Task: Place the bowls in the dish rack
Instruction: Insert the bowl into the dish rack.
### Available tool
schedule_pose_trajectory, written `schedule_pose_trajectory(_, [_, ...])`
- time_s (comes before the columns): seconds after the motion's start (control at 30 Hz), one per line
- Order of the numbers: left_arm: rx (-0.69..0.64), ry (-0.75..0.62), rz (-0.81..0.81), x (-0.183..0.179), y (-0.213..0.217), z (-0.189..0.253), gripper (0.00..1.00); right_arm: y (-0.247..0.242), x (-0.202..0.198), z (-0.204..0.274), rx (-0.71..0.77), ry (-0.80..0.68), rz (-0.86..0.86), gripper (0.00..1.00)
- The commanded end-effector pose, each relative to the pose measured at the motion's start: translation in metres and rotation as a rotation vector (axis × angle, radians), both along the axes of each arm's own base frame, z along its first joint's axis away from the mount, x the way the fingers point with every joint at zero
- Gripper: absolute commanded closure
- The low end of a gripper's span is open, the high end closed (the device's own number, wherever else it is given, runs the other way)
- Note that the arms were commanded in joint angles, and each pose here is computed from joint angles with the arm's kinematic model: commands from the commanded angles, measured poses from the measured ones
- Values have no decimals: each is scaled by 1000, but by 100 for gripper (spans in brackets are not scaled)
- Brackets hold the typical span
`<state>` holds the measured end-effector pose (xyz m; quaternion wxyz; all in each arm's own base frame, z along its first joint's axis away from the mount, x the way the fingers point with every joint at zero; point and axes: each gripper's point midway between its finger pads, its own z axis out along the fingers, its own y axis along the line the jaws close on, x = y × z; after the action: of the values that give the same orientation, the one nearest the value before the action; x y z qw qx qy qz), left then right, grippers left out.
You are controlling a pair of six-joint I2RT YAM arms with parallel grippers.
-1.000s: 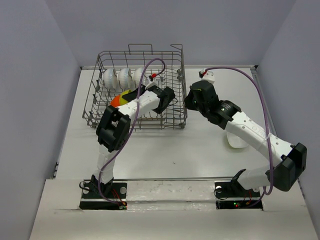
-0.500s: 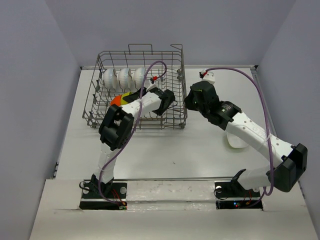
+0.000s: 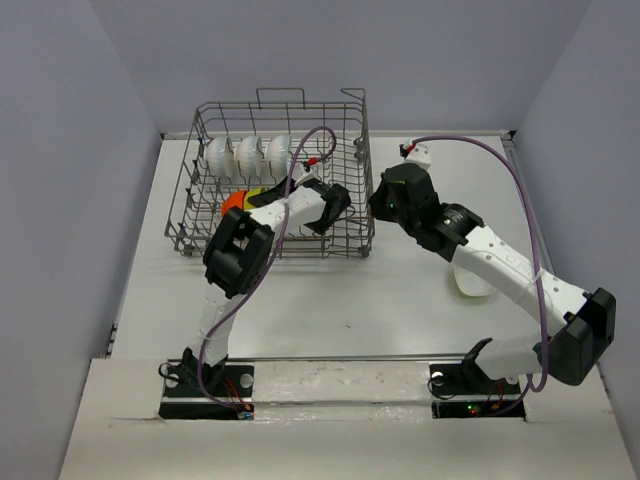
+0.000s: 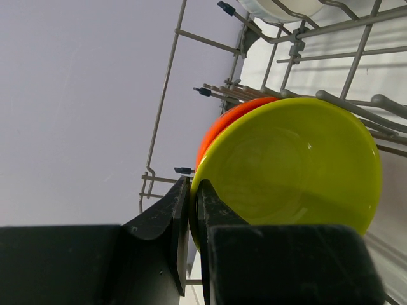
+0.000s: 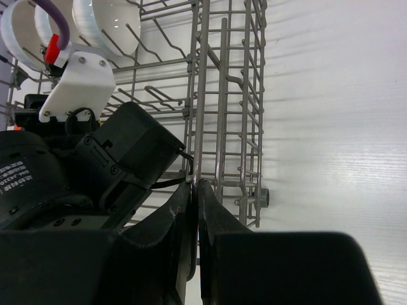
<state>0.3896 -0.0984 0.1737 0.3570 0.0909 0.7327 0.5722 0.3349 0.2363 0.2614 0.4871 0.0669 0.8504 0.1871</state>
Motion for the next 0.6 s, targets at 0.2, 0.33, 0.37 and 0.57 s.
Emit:
schedule_pose_trajectory(0.2, [73,-59,-9,4,1,19,81,2,-10,-2,-10,2,33,93])
schedule_pose_trajectory(0.33, [76,-55,-10,4,1,17,76,2,-10,-1,-10,1,33,93])
schedule_pose_trajectory(0.37, [78,-53,-10,4,1,17,75,1,-10,-1,-9,0,31,93])
schedule_pose_trajectory(0.57, [73,-61,-16,5,-2,18,64,1,-10,-1,-10,1,31,93])
